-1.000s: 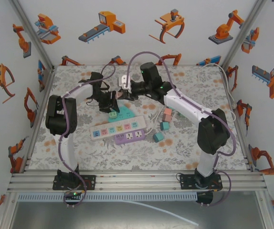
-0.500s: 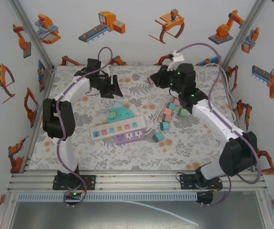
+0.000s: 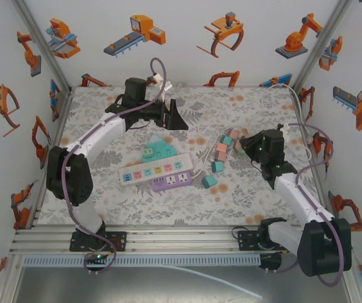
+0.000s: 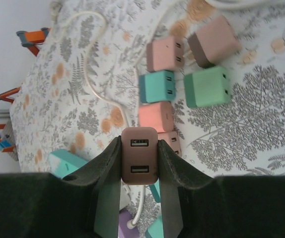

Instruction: Pull the plug off the socket

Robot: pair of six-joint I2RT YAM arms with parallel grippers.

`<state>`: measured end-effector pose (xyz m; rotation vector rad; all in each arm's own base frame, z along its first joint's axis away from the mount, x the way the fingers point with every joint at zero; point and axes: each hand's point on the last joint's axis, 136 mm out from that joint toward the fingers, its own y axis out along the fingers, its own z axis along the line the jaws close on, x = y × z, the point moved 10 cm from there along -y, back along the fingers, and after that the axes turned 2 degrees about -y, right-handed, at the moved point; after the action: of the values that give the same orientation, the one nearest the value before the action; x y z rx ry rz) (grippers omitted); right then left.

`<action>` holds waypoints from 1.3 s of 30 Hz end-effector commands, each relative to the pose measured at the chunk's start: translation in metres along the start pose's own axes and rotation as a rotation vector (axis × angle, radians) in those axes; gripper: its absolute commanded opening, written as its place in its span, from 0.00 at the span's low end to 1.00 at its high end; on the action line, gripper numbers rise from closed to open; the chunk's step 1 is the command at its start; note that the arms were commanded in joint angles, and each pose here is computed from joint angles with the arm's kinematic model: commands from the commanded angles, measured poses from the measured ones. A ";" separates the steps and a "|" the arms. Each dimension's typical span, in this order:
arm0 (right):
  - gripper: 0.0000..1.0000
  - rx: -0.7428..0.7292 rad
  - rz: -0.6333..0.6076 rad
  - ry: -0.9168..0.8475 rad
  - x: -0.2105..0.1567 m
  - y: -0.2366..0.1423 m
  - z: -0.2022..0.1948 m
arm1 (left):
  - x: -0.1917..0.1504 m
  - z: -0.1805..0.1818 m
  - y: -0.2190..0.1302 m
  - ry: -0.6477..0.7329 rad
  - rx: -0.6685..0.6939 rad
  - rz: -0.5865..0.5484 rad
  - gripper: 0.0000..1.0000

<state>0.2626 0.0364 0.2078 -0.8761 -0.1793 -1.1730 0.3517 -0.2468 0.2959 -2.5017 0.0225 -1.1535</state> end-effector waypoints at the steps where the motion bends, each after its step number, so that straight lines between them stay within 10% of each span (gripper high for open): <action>1: 0.00 0.000 -0.020 0.102 -0.004 0.006 -0.010 | 0.007 -0.016 0.002 0.172 -0.136 -0.016 0.82; 5: 0.00 -0.044 -0.052 0.146 -0.011 0.019 -0.026 | -0.002 -0.031 0.013 0.285 -0.139 0.101 0.99; 11: 0.02 -0.024 -0.030 0.166 -0.019 0.043 -0.035 | -0.015 -0.043 0.015 0.388 -0.163 0.165 0.97; 20: 0.37 -0.029 0.037 0.187 -0.033 0.067 -0.048 | -0.025 -0.047 0.021 0.448 -0.114 0.240 0.97; 39: 0.73 -0.103 -0.040 -0.042 -0.006 0.029 -0.027 | 0.001 -0.032 0.016 0.390 0.057 0.015 0.97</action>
<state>0.2687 0.0292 0.1422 -0.9203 -0.0388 -1.2070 0.3249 -0.2821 0.2945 -2.2023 0.2701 -1.5772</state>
